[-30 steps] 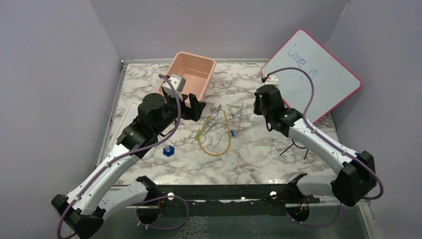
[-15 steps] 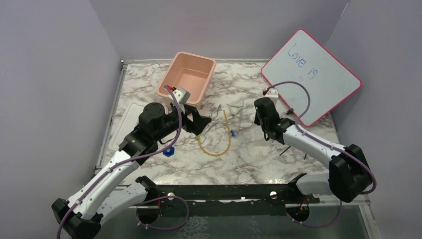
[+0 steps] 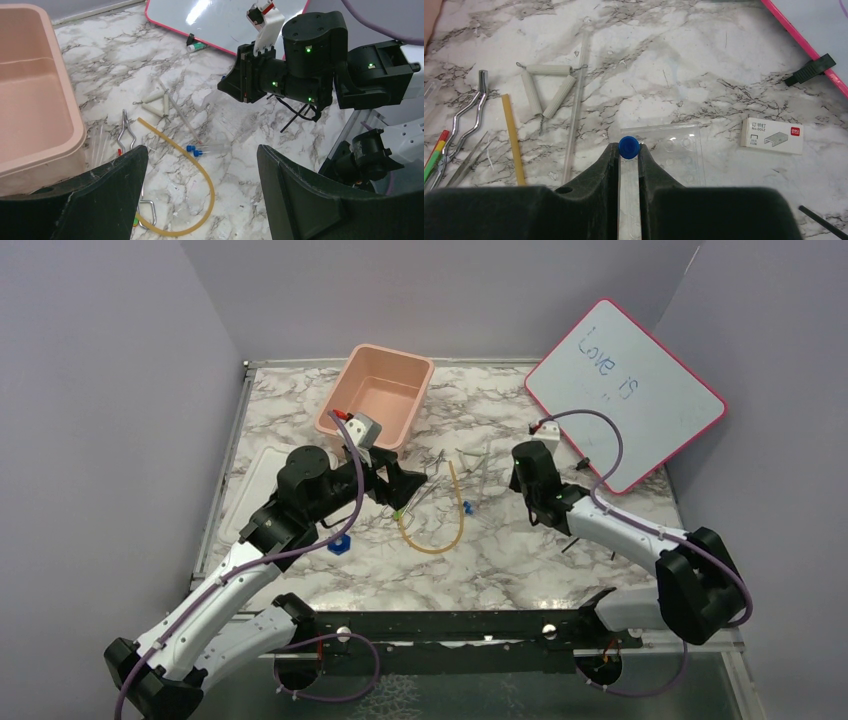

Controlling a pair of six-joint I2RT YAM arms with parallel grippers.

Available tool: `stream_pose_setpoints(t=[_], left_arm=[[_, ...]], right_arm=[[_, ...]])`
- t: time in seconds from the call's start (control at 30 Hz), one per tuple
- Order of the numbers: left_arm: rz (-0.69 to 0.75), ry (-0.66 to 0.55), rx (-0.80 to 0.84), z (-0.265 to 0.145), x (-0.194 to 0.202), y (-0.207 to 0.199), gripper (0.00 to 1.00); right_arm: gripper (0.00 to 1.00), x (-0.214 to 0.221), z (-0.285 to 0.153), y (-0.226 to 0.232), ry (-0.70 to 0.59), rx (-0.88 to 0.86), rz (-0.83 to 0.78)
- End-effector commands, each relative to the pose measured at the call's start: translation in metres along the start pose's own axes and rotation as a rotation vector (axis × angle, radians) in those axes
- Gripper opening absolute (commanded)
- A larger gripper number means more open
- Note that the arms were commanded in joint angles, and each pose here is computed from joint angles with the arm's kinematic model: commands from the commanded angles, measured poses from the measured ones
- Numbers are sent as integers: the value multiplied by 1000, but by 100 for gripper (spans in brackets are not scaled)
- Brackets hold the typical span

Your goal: Organize the chemistry lab equipment

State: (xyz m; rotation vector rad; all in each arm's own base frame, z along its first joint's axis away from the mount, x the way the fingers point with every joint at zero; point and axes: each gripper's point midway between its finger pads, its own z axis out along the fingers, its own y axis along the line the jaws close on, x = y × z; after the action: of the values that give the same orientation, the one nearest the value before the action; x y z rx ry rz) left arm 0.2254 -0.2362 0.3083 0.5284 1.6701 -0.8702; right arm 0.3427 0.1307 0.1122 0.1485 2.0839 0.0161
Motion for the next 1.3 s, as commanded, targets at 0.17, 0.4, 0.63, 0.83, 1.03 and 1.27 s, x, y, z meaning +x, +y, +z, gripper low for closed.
stream_pose_setpoints(t=[0.17,0.4,0.63,0.83,1.03,1.27], left_arm=[[-11,-11,2,0,-2,-1,83],[-12,-8,-4,-1,-3,-1,83],[-10,-17,-4,-4,-5,-2,83],[-8,-16,-4,-4,-6,-2,83],[-7,-18,-11,-5,-6,-1,83],[-7,-12,-22,-3,-5,1,83]], right_arm=[[15,2,14,-4,-38,36,-32],[15,4,21,-1,-54,23,-52],[16,10,25,0,-11,36,-69],[17,20,31,2,36,43,-92],[26,20,30,2,46,47,-90],[60,-10,14,3,31,65,-43]])
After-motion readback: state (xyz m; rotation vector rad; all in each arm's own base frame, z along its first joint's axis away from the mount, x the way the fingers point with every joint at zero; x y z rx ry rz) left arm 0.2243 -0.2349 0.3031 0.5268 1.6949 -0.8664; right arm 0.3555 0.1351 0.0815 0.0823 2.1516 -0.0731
